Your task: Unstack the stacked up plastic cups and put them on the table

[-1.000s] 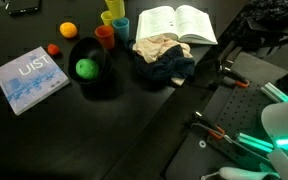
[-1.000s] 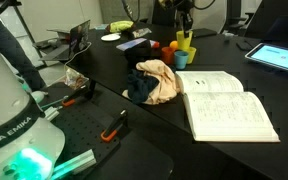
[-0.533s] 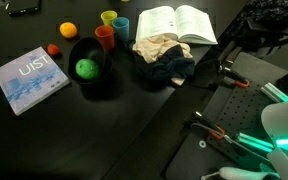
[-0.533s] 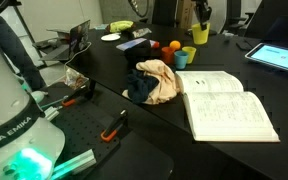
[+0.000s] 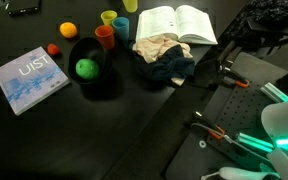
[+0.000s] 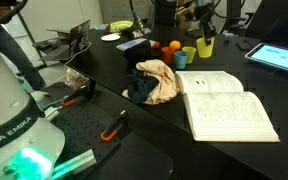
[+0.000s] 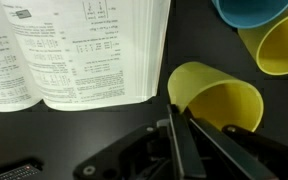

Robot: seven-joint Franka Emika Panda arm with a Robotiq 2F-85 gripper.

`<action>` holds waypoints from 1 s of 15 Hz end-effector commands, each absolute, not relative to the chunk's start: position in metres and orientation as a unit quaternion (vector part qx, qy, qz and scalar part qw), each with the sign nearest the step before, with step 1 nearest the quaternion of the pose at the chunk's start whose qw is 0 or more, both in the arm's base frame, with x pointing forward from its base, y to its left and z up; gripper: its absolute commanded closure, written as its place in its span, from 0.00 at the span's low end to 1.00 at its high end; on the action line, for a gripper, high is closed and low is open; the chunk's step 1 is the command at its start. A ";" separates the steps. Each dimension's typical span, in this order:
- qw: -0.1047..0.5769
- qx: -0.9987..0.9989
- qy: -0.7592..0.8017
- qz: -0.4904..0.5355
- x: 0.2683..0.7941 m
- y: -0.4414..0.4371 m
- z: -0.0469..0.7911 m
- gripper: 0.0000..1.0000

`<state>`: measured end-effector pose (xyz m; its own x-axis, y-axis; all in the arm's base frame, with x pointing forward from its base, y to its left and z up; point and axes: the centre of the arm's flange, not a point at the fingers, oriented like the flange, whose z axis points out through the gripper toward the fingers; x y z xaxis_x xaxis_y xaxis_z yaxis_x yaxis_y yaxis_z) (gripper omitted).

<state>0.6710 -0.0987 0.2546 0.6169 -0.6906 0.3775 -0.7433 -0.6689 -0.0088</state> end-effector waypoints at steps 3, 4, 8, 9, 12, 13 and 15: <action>0.063 0.888 -0.419 0.176 0.687 -0.097 0.222 0.96; 0.061 0.888 -0.424 0.171 0.688 -0.098 0.217 0.96; 0.056 0.887 -0.430 0.161 0.690 -0.095 0.198 0.96; 0.056 0.886 -0.431 0.159 0.690 -0.094 0.195 0.96; 0.053 0.885 -0.436 0.155 0.692 -0.091 0.188 0.96; 0.051 0.884 -0.438 0.153 0.693 -0.090 0.187 0.95; 0.052 0.883 -0.441 0.149 0.694 -0.089 0.187 0.69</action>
<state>0.6835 -0.0928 0.1829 0.5800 -0.7522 0.3128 -0.7867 -0.6168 -0.0247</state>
